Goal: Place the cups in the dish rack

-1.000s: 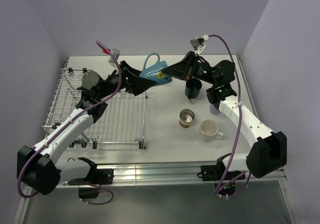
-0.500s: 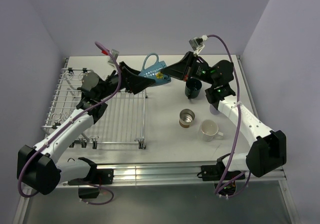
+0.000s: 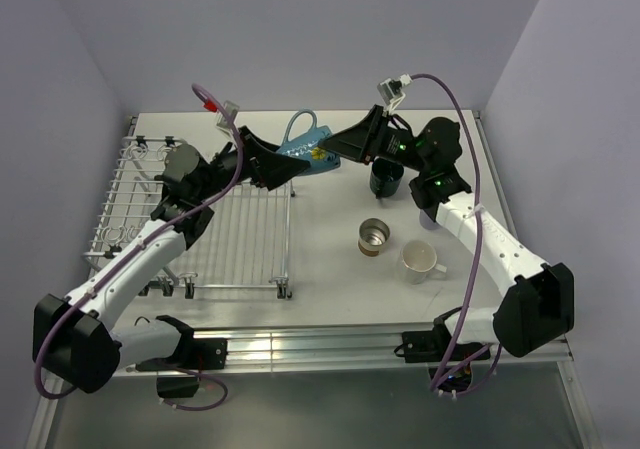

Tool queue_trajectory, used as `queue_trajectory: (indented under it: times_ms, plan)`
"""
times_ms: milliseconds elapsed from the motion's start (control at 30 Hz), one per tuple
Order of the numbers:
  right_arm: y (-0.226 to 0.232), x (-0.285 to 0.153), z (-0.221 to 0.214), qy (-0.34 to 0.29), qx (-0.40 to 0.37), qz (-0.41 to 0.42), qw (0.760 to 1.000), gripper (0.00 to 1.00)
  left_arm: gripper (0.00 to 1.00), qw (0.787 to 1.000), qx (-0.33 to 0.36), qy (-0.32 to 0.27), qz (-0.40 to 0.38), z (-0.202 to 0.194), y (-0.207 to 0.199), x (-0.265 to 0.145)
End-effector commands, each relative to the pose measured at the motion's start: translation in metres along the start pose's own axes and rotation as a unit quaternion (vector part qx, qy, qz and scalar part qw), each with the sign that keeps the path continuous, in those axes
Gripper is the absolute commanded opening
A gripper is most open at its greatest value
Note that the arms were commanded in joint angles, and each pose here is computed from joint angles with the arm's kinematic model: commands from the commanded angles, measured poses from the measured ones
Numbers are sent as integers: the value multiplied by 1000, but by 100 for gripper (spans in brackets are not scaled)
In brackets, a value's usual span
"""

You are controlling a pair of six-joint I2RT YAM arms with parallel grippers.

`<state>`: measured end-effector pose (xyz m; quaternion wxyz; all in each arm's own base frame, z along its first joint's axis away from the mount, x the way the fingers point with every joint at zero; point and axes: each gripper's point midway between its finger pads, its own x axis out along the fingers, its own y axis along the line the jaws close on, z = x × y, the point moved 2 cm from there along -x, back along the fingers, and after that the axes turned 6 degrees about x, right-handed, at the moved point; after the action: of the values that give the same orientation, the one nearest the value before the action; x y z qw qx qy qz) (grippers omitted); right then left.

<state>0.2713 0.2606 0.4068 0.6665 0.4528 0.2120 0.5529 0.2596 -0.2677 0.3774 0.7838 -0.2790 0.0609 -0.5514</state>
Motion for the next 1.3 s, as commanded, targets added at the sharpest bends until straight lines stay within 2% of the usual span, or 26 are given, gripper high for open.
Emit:
queue_trajectory:
  times_ms: [0,133,367,600,700,733,933,1167,1200,1267]
  plan:
    - [-3,-4,7,-31,-39,-45,998,50,0,995,74,-54,-40,40,-45,-8]
    - [-9,-12,14,-58,-59,-83,993,57,0,994,90,-60,-21,47,-48,-14]
    - [-14,-37,27,-113,-66,-130,983,61,0,993,104,-51,27,52,-41,-18]
    - [-21,-65,43,-170,-93,-204,960,63,0,986,123,-33,106,61,-28,-26]
    - [-26,-75,46,-189,-105,-238,947,63,0,977,119,-10,175,64,-10,-30]
    - [-23,-77,49,-195,-112,-241,944,64,0,970,107,8,217,57,3,-36]
    - [-37,-85,47,-184,-118,-286,933,64,0,934,102,60,336,60,31,-54]
    - [-60,-84,42,-157,-110,-308,932,65,0,865,105,175,459,31,74,-84]
    - [-61,-83,42,-153,-109,-308,933,65,0,845,101,200,485,21,85,-91]
    - [-67,-81,40,-143,-104,-310,934,65,0,830,97,215,506,13,93,-95]
